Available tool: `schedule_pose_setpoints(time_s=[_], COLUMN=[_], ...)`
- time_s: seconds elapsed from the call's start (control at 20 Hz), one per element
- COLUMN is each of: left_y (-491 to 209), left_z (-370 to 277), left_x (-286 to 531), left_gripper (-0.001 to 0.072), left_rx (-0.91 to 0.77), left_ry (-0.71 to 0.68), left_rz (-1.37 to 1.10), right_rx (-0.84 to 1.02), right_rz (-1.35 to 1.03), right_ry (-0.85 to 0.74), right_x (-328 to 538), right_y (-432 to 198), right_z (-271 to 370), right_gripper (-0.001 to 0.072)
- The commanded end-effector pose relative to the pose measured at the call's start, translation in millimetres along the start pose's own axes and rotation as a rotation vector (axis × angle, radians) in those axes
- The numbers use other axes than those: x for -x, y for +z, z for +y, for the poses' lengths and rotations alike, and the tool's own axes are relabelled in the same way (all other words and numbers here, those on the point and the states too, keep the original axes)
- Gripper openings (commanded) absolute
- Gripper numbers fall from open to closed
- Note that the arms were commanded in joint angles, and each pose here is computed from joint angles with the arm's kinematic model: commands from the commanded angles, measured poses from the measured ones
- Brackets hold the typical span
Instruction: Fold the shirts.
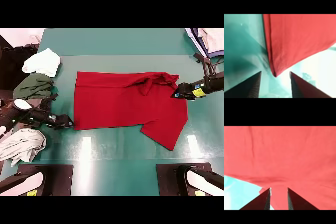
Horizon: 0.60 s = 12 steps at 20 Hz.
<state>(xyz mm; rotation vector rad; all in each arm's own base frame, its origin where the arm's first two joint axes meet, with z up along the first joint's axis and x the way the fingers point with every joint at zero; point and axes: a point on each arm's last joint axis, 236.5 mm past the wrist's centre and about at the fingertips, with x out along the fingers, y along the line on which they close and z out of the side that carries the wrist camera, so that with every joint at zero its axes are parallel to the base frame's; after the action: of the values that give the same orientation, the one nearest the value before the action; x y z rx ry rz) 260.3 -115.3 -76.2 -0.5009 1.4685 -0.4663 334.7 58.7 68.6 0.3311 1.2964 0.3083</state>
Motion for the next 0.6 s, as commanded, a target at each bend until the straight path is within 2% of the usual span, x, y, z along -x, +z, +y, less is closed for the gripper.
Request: schedule_pose_setpoints(time_s=[0.0,0.2,0.25,0.3,0.55], left_y=[-8,8,12,16,50], left_z=[-8,-12,-12,-14,-47], left_x=[-18,-21,-19,-16,21], left_gripper=[0.0428,0.0417,0.0202,0.0026,0.0023], left_rx=[-0.027,0.024,0.026,0.015,-0.108], left_ry=[0.024,0.038,0.037,0.037,0.025], left_rz=[-0.002,-0.068,-0.078,-0.086,-0.119], right_rx=[0.004,0.001,-0.012,-0.024,-0.246], right_rz=[-0.015,-0.015,0.001,0.011,0.084], right_ry=[0.0,-0.005,-0.012,-0.013,-0.025], right_x=[2,8,9,10,-17], right_y=[-7,-11,-15,-18,-69], right_z=[2,0,-5,-11,-89], right_gripper=[0.0243,0.0243,0.0243,0.0243,0.0248])
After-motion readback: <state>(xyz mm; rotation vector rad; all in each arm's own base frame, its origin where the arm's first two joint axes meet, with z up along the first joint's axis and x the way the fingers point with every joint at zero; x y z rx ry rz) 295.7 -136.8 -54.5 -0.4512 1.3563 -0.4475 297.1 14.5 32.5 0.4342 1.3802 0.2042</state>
